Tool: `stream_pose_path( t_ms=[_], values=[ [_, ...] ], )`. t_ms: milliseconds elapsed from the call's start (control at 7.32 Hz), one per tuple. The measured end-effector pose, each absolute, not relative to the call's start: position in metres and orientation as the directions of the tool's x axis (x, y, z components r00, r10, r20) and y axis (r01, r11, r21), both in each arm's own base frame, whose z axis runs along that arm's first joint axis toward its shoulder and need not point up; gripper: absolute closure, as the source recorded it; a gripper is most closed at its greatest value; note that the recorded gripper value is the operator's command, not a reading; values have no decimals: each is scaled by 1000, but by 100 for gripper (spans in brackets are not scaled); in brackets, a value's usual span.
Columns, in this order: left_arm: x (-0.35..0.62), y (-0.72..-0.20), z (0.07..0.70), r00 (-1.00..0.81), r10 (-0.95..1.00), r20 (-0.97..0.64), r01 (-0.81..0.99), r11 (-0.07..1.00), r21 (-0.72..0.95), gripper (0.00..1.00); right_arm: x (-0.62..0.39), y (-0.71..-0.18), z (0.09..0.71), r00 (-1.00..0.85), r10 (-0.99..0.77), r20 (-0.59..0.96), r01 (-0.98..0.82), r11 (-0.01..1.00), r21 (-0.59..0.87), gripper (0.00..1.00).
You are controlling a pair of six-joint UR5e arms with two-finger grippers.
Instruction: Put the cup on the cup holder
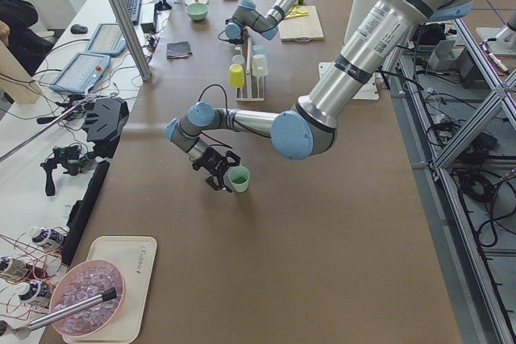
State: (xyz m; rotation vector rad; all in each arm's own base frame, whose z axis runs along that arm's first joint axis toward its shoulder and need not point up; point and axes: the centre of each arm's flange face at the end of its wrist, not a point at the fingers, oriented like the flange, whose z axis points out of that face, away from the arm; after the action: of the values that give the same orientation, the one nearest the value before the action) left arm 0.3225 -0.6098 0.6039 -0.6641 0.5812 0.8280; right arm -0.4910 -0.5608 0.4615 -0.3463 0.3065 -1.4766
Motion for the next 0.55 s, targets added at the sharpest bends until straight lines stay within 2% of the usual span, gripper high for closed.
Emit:
stream_pose_path(
  t_ms=[273,410,546],
  values=[
    [329,-607,603,549,471,-691,-812,497,-306,3,-489,-560,465,73,-997,12,910,62,-410,0],
    [335,-603,604,548,474,-690,-815,490,-310,8,-488,-559,468,74,-997,12,909,62,-412,0],
    [339,-601,604,546,477,-689,-817,485,-312,23,-487,-558,470,75,-997,13,909,63,-412,1]
  ],
)
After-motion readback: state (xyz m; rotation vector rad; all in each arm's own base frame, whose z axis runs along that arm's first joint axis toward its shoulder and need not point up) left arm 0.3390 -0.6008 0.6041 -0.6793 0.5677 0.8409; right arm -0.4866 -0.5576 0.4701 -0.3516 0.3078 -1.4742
